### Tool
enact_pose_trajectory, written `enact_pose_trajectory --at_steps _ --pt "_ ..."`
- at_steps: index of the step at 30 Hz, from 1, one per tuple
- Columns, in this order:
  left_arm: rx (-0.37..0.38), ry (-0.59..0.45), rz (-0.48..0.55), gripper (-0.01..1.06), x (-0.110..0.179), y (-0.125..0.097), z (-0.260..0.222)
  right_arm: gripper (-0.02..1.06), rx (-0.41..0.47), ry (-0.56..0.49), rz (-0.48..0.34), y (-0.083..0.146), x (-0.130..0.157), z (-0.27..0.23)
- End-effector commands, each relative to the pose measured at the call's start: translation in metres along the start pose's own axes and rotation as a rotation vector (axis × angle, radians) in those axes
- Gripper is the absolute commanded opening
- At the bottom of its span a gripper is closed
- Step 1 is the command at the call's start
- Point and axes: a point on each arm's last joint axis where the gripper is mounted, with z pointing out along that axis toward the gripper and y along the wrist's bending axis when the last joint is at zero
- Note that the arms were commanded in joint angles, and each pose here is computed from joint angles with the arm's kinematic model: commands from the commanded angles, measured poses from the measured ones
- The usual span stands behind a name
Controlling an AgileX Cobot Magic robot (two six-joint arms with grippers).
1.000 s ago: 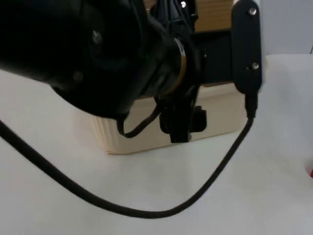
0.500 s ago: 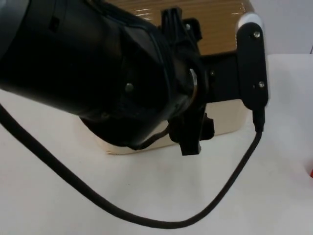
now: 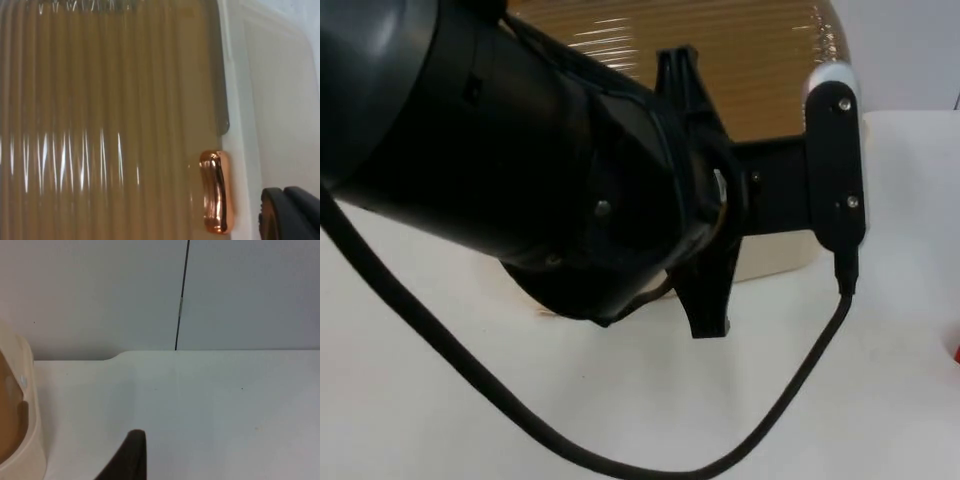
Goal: Open the box lid with the left hand, place the block into the box with the right hand, then close the box lid with the left hand.
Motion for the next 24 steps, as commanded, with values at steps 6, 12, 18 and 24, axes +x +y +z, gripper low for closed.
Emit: enact_pose_trajectory --at_steps 6,12,18,24 --pt "0.038 -0.012 -0.042 0.00 0.004 0.001 0.005 1.05 -0.006 -0.024 0.001 0.001 -0.003 -0.002" --pt "0.068 -0.002 -0.082 0.00 0.018 0.011 0.014 1.05 -0.006 -0.024 0.004 0.001 -0.003 -0.002" --pt "0.064 -0.056 -0.110 0.00 0.005 0.023 0.016 1.05 -0.005 -0.025 0.002 0.001 -0.003 -0.002" --pt "0.081 -0.069 -0.104 0.00 0.001 0.021 0.020 1.05 -0.005 -0.025 0.002 0.001 -0.003 -0.002"
